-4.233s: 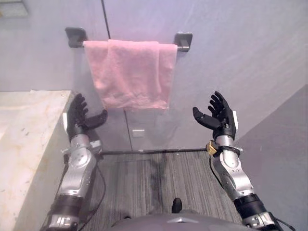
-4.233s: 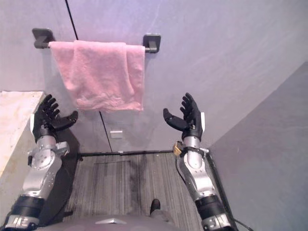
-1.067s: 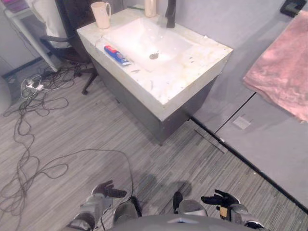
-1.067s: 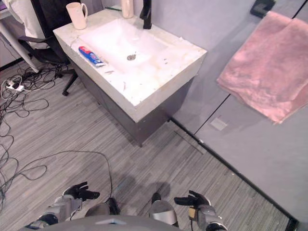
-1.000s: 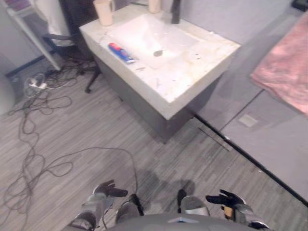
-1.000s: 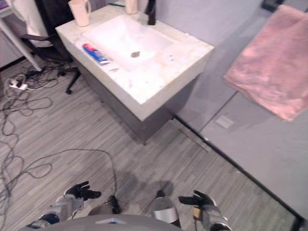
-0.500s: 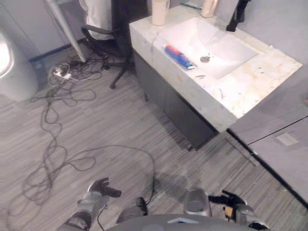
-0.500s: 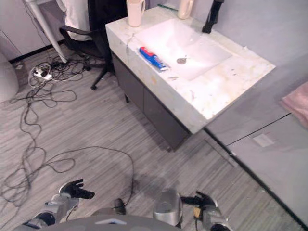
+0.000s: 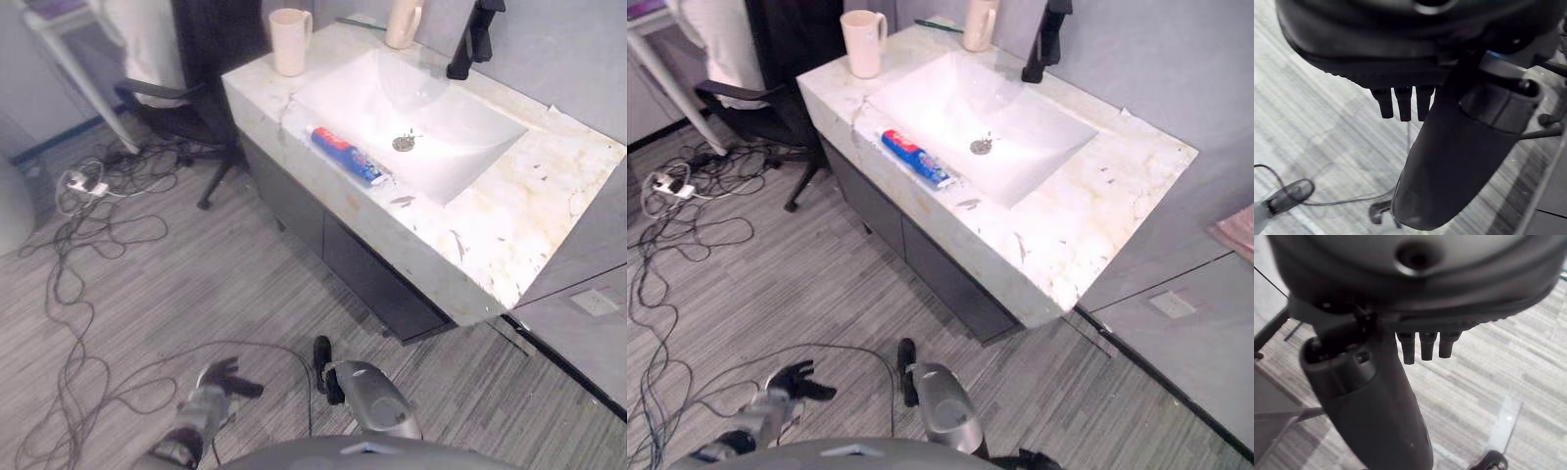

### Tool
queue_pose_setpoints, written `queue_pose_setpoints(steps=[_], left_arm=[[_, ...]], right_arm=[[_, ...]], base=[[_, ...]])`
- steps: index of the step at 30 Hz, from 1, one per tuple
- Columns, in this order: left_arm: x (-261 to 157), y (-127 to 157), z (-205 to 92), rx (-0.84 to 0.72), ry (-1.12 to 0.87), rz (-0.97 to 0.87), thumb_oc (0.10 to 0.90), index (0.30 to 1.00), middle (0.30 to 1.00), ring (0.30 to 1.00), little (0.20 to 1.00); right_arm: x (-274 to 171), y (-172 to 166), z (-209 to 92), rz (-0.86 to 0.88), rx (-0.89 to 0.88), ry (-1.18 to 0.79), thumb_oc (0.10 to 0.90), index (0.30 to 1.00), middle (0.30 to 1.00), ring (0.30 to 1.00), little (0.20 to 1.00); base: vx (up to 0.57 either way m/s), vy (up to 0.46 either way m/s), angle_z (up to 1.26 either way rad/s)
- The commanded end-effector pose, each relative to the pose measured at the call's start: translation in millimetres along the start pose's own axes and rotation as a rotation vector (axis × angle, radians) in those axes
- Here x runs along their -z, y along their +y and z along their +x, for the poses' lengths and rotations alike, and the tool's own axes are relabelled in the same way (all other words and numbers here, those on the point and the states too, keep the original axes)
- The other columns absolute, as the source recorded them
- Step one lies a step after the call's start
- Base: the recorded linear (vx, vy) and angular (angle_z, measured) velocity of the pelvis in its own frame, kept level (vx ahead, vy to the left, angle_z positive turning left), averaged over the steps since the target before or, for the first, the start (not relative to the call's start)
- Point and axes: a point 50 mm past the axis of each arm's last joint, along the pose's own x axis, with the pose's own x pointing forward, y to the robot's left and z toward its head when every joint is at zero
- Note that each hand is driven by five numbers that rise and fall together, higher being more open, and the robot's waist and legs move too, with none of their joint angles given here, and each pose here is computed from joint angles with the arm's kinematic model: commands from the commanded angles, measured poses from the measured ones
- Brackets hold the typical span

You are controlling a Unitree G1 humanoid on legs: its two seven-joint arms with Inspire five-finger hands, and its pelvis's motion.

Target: Organize the bathroom.

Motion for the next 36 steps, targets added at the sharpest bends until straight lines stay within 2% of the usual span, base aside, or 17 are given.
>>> queue_pose_setpoints(steps=[1, 6, 9, 15, 19, 23, 29, 33, 36], left_arm=[[-36.6, 22.7, 3.8, -0.040, -0.126, 0.053, 0.800, 0.900, 0.900, 0.900, 0.900], [-41.7, 18.3, 3.6, -0.070, -0.135, 0.036, 0.800, 0.900, 0.900, 0.900, 0.900], [-37.7, 27.7, 1.8, -0.136, -0.143, -0.043, 0.800, 0.900, 0.900, 0.900, 0.900], [-25.2, 38.1, -1.1, -0.152, -0.160, -0.002, 0.800, 0.900, 0.900, 0.900, 0.900], [-10.8, 45.2, -2.5, -0.196, -0.106, -0.042, 0.800, 0.900, 0.900, 0.900, 0.900], [-1.9, 43.8, -1.4, -0.177, -0.056, -0.034, 0.800, 0.900, 0.900, 0.900, 0.900], [8.2, 37.7, -0.6, -0.157, -0.014, -0.020, 0.800, 0.900, 0.900, 0.900, 0.900], [26.0, 41.7, -5.3, -0.208, 0.017, -0.059, 0.800, 0.900, 0.900, 0.900, 0.900], [24.7, 45.9, -5.8, -0.234, 0.011, -0.082, 0.800, 0.900, 0.900, 0.900, 0.900]], right_arm=[[-14.7, -21.4, -1.0, -0.024, 0.037, -0.047, 0.800, 0.900, 0.900, 0.900, 0.900], [-28.2, -22.9, -1.6, -0.001, 0.041, -0.093, 0.800, 0.900, 0.900, 0.900, 0.900], [-34.3, -18.4, -1.3, -0.060, 0.037, -0.130, 0.800, 0.900, 0.900, 0.900, 0.900], [-30.1, -18.1, -0.7, 0.006, 0.039, -0.135, 0.800, 0.900, 0.900, 0.900, 0.900], [-38.4, -18.2, -0.9, 0.010, 0.034, -0.161, 0.800, 0.900, 0.900, 0.900, 0.900], [-45.7, -15.6, -1.7, -0.026, 0.046, -0.194, 0.800, 0.900, 0.900, 0.900, 0.900], [-39.5, -7.0, -2.3, -0.057, 0.011, -0.232, 0.800, 0.900, 0.900, 0.900, 0.900], [-59.3, 11.7, -6.0, -0.143, -0.080, -0.342, 0.800, 0.900, 0.900, 0.900, 0.900], [-68.1, 21.5, -8.7, -0.098, -0.141, -0.382, 0.800, 0.900, 0.900, 0.900, 0.900]], base=[[0.08, -0.009, 0.37], [0.30, 0.053, -0.11], [0.31, 0.306, -2.11], [0.23, 0.349, -1.53], [0.13, 0.423, -1.13], [-0.05, 0.590, -1.35], [-0.14, 0.365, -0.51], [-0.31, 0.190, -1.11], [-0.36, 0.058, -0.92]])
